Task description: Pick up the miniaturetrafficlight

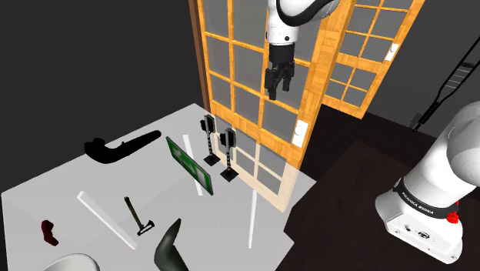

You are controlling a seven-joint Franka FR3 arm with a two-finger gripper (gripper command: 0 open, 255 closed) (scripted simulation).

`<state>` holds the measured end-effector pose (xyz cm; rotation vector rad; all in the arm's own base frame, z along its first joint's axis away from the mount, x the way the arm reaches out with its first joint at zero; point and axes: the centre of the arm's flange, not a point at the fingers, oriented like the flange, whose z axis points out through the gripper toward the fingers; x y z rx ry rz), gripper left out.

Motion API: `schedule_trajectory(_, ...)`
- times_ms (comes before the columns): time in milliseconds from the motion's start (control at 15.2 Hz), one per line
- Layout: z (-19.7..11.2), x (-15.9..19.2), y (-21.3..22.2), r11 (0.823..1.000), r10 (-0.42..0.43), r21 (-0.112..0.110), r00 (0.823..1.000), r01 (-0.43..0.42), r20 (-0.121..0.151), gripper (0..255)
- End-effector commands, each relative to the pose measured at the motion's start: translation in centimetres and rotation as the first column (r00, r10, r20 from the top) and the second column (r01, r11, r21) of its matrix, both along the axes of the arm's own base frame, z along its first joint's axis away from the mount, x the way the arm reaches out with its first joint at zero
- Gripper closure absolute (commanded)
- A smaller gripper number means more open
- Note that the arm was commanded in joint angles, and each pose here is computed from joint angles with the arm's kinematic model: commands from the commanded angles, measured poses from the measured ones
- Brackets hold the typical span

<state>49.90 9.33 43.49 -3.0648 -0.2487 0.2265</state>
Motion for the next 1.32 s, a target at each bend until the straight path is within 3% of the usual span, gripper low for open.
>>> schedule_trajectory(0, -1.8, 1.9, 1.4, 1.0, 0.021, -0.006, 1.0, -0.021, -0.008, 0)
schedule_trajectory(594, -10.0, 9.5, 7.1, 0.993, 0.114, -0.03, 0.992, -0.116, -0.044, 0)
schedule_trajectory(1254, -19.5, 17.0, 14.0, 0.974, 0.215, -0.052, 0.973, -0.22, -0.086, 0)
